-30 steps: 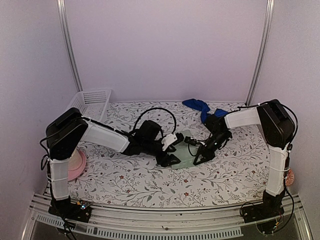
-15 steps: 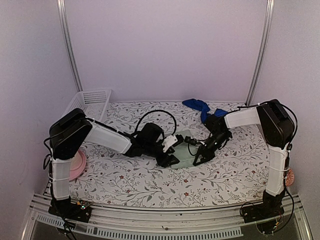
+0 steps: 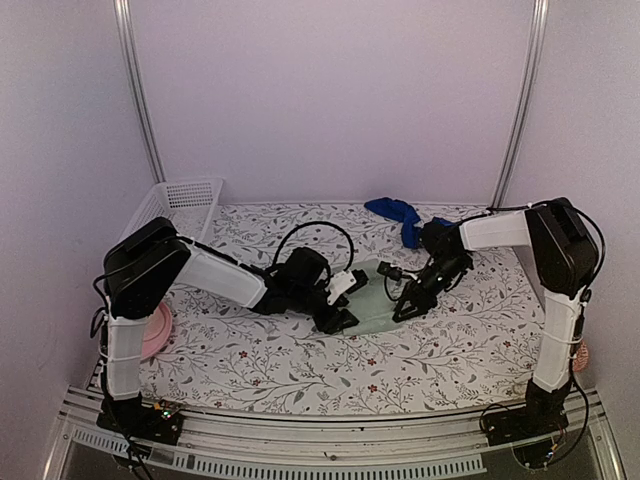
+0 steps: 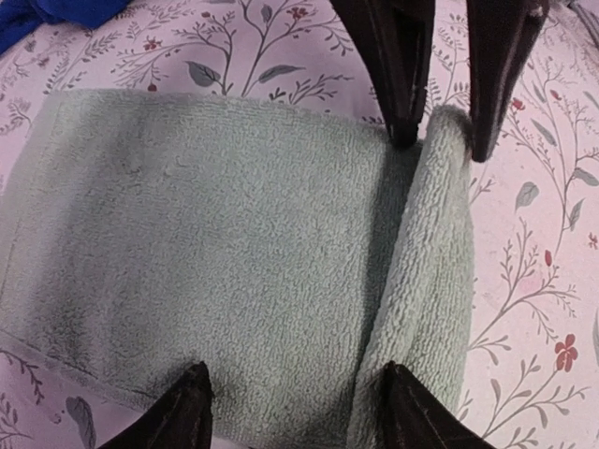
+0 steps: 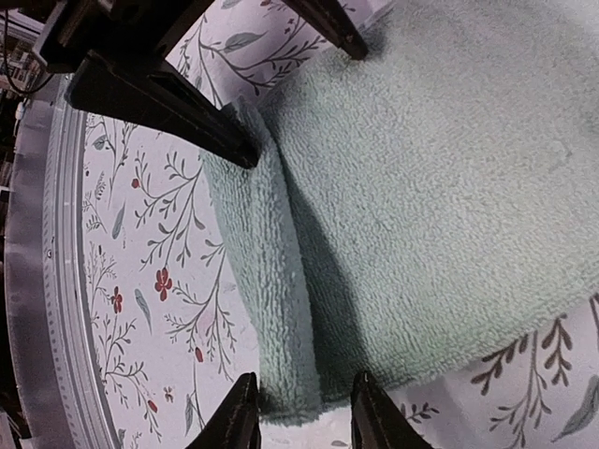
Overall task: Roll the towels
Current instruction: Roll the towel at the center of the board.
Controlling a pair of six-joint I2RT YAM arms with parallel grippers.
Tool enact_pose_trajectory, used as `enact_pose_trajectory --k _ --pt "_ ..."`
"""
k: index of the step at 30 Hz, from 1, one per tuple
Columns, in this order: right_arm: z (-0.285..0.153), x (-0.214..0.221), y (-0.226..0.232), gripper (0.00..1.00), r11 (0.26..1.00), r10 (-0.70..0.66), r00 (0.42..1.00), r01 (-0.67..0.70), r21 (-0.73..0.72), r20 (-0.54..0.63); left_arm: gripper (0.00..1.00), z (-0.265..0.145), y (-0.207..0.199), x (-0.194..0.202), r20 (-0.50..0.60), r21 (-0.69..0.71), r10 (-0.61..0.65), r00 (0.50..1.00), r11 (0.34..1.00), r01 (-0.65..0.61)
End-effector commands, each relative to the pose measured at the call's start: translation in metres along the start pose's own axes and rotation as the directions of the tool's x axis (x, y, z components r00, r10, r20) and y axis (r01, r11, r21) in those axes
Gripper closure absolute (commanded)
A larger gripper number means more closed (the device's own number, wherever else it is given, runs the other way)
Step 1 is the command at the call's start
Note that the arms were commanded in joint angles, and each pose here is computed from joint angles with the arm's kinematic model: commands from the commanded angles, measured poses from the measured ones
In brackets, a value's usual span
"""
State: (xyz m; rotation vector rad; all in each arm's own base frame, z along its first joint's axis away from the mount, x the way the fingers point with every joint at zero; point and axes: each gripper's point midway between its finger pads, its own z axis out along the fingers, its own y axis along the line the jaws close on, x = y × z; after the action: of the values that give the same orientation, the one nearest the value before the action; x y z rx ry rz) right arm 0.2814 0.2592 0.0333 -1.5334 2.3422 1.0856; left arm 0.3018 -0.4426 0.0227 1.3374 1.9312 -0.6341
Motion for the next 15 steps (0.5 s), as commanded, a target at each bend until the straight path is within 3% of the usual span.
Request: enact_pose_trajectory --k 1,7,15 --pt "-0.032 -0.020 -0.004 0.64 0.997 -0.054 0.995 0.049 0.062 0.078 0.37 0.007 -0.002 0.013 -0.044 -0.003 -0.006 0.999 1.000 0.006" --pt "-0.041 -0.033 0.020 0.66 0.995 -0.086 0.982 0.091 -0.026 0.166 0.37 0.006 -0.001 0.011 -0.042 -0.006 -0.005 0.999 1.000 0.005" --pt "-0.025 -0.037 0.040 0.84 0.981 -0.092 0.980 0.120 -0.154 0.179 0.37 0.005 -0.001 0.006 -0.040 -0.010 -0.002 0.999 1.000 0.001"
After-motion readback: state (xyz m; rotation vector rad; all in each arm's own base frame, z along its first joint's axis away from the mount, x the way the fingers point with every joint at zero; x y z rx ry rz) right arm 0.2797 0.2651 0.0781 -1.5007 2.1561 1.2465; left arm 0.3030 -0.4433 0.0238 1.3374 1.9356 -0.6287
